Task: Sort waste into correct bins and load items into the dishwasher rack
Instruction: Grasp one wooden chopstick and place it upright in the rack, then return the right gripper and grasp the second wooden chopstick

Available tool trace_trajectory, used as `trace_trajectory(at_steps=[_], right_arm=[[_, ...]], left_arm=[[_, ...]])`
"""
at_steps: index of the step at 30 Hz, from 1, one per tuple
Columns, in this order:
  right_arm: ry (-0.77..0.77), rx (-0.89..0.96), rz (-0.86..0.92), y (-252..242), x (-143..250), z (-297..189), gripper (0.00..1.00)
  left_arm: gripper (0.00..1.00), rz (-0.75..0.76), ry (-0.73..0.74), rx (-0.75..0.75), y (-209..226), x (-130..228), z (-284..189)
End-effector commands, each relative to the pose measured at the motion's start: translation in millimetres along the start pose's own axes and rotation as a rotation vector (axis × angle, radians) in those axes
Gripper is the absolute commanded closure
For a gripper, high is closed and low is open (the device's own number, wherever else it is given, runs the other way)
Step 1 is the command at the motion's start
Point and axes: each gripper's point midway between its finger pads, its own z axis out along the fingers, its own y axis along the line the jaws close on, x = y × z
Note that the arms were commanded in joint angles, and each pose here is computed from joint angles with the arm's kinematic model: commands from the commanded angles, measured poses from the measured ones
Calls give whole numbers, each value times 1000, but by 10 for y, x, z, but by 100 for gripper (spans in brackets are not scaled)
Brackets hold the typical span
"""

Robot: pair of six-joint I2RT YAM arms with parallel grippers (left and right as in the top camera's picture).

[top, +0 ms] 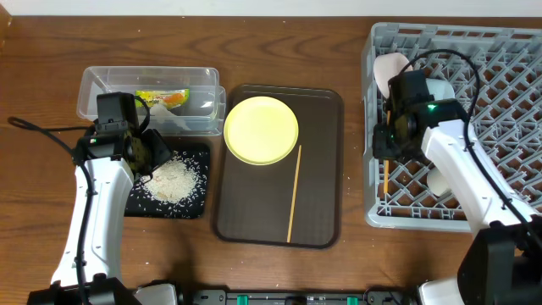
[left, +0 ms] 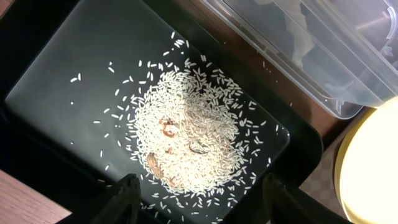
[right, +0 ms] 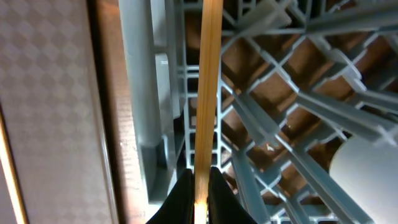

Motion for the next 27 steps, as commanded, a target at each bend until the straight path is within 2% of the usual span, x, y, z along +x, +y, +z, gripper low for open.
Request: trace_trajectory(at_steps=[1, 4, 5, 6, 13, 18, 22, 27], right_arm=[[-27, 1, -15, 12, -63, 18, 91], [-64, -9, -19, 38, -154, 8, 74], [-81, -13, -28, 50, -196, -2, 66], [-92, -16, -36, 59, -229, -17, 63], [-190, -62, -75, 204, -536, -292, 60], [-244, -257, -143, 727, -646, -510, 59], [-234, -335, -231, 1137, -515, -527, 56], [-114, -346, -352, 1654, -65, -249, 50]], left_arm=[[34, -13, -11, -1, 7, -32, -26], [34, -13, -11, -1, 7, -32, -26], [34, -13, -10, -1, 7, -31, -26], [34, -13, -10, -1, 7, -31, -26], [34, -13, -10, -1, 7, -31, -26], [34, -13, -11, -1, 7, -32, -26], [34, -13, -11, -1, 7, -32, -26], [34, -13, -11, -1, 7, -32, -26]])
